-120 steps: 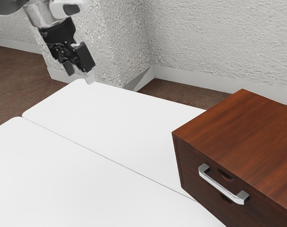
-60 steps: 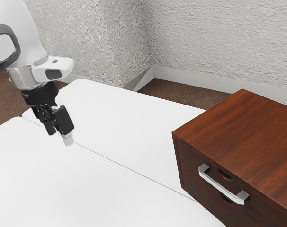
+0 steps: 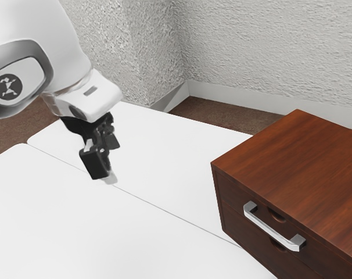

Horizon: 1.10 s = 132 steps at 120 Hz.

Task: Pull the drawer handle with one arm to open the drawer

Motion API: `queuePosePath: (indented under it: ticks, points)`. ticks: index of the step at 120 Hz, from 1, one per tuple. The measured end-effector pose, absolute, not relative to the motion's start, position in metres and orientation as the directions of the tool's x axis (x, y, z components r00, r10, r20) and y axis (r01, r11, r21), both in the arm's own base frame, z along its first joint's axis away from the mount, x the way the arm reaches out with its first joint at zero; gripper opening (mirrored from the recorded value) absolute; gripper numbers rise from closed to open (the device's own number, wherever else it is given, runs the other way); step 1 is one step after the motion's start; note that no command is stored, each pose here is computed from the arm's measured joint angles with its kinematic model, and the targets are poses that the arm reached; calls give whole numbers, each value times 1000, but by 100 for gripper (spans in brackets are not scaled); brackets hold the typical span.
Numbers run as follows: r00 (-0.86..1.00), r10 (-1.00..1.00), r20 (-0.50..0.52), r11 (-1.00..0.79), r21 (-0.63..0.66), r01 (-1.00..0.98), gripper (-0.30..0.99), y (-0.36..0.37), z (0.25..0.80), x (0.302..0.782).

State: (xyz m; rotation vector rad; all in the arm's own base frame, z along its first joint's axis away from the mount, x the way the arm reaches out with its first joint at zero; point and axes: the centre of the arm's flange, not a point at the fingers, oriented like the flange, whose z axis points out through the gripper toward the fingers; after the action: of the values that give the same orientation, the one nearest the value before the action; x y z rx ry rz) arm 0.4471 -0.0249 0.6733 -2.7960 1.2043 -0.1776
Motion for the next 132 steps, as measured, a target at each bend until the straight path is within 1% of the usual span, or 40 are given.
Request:
queuePosePath:
  ticks: [22,32,51,61,75,98,132]
  points:
    - [400,-911,96,-411,-178,-894,69,-64,663,425]
    - [271,-957,103,-287,-208,-935,69,-79,664,410]
    - [77,-993,95,-99,-245,-964,69,-96,649,407]
    - [13,-996,91,-37,-264,-964,69,-103,634,413]
    - [-57,-991,123,18,-298,-954,69,-119,628,415]
    - [-215,-967,140,154,-354,-923,69,-171,632,401]
    - [-306,-941,146,229,-393,-891,69,-204,625,391]
